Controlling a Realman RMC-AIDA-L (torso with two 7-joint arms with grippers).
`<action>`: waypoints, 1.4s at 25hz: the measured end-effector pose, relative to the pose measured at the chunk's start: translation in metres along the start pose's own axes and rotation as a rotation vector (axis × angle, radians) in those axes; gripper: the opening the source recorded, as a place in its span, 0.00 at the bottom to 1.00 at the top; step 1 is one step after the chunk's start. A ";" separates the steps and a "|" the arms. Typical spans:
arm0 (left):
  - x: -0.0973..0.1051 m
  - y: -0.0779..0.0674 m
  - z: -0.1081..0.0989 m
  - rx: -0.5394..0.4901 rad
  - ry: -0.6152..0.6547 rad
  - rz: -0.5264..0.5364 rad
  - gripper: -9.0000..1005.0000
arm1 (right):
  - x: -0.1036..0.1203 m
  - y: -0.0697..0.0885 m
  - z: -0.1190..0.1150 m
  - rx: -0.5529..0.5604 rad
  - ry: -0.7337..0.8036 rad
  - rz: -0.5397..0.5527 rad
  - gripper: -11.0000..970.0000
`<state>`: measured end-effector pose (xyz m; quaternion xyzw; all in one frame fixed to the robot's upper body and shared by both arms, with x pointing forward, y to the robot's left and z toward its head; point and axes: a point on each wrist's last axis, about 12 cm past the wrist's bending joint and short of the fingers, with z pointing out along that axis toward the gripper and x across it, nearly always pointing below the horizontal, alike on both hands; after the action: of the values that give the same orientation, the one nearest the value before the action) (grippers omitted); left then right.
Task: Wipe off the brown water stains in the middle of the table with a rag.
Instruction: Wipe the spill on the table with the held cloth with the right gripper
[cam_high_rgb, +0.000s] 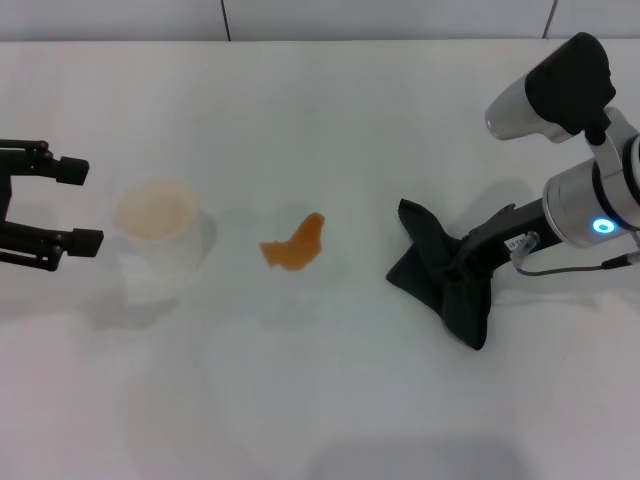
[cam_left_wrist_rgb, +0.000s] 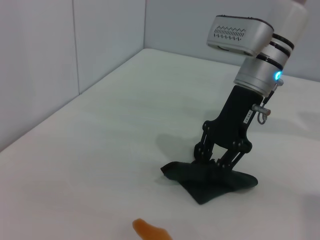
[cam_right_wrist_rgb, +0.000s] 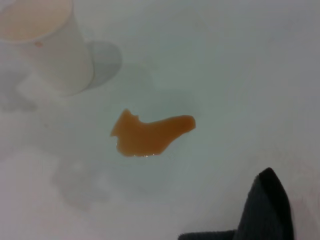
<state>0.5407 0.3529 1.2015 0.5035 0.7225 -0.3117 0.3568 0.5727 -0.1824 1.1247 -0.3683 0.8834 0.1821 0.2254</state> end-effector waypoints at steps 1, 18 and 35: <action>0.000 0.000 0.000 0.000 0.000 0.000 0.86 | 0.000 0.000 0.000 0.000 0.001 0.000 0.44; 0.000 0.001 0.000 -0.004 0.001 0.001 0.86 | 0.001 0.001 0.001 -0.007 0.010 0.001 0.15; -0.004 0.002 0.001 -0.004 -0.007 0.022 0.86 | -0.010 0.016 0.006 -0.068 0.001 -0.026 0.09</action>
<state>0.5437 0.3504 1.2037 0.5096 0.7165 -0.3078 0.3636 0.5690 -0.1636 1.1273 -0.3873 0.8719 0.2087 0.2149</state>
